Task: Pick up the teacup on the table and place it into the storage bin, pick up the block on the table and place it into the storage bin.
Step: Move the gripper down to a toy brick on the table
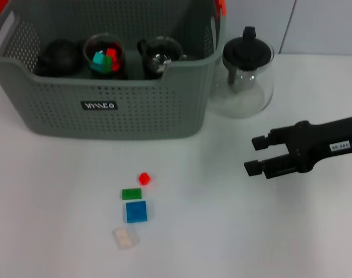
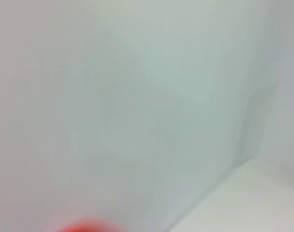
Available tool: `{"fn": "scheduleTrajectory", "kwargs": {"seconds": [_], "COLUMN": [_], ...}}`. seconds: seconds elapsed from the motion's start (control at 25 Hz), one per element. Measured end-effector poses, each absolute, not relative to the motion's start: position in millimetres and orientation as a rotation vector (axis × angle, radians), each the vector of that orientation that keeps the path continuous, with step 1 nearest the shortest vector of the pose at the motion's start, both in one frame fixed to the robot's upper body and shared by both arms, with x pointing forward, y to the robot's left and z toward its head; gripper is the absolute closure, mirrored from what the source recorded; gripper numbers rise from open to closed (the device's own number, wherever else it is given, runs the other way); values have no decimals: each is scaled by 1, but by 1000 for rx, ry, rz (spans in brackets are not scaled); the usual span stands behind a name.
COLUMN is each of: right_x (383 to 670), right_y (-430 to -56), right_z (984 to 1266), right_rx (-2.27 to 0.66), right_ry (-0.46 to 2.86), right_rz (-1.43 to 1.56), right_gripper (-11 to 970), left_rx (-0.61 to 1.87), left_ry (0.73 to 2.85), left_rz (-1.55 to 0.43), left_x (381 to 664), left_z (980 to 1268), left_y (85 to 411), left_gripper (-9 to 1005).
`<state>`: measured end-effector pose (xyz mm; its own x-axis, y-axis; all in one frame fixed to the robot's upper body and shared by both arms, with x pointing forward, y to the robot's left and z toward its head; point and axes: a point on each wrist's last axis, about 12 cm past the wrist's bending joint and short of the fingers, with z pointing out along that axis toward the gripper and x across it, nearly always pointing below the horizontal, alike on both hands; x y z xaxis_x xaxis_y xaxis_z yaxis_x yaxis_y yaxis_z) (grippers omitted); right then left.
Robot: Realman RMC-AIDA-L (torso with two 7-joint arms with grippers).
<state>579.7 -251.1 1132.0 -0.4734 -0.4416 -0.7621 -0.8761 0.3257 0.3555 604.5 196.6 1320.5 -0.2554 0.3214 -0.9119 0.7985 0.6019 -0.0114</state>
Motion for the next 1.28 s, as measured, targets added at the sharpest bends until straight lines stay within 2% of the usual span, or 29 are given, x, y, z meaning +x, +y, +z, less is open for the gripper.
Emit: {"fn": "scheduleTrajectory", "kwargs": {"seconds": [0.04,0.2,0.36,0.52,0.64,0.8,1.0,1.28], "right_x": [579,579,578,577,577,578,579,580], "right_y": [-252,-253,-255,-256,-255,-255,-252,-250], "right_z": [1132,1131,1130,1129,1128,1128,1129,1129], "right_rx": [-1154,-1149,-1144,-1128,-1118,-1104,-1108,-1115], "right_ry": [2054,2058,2063,2069,2073,2070,2063,2061], "right_rz": [1045,1046,1046,1048,1048,1049,1053,1048], "right_gripper": [137,137,137,137,137,137,137,138], "left_rx": [962,1205,1392,1456,1502,1556,1606,1554], "left_ry": [1757,1513,1439,1682,1951,2208,2449,2633], "left_rz": [-674,-879,-982,-947,-828,-677,-509,-333], "left_x": [591,545,513,508,512,514,518,524], "left_z": [1325,1323,1301,1264,1236,1212,1182,1156], "left_y": [198,209,220,222,221,212,186,157], "left_gripper": [202,141,112,117,121,125,131,139]}}
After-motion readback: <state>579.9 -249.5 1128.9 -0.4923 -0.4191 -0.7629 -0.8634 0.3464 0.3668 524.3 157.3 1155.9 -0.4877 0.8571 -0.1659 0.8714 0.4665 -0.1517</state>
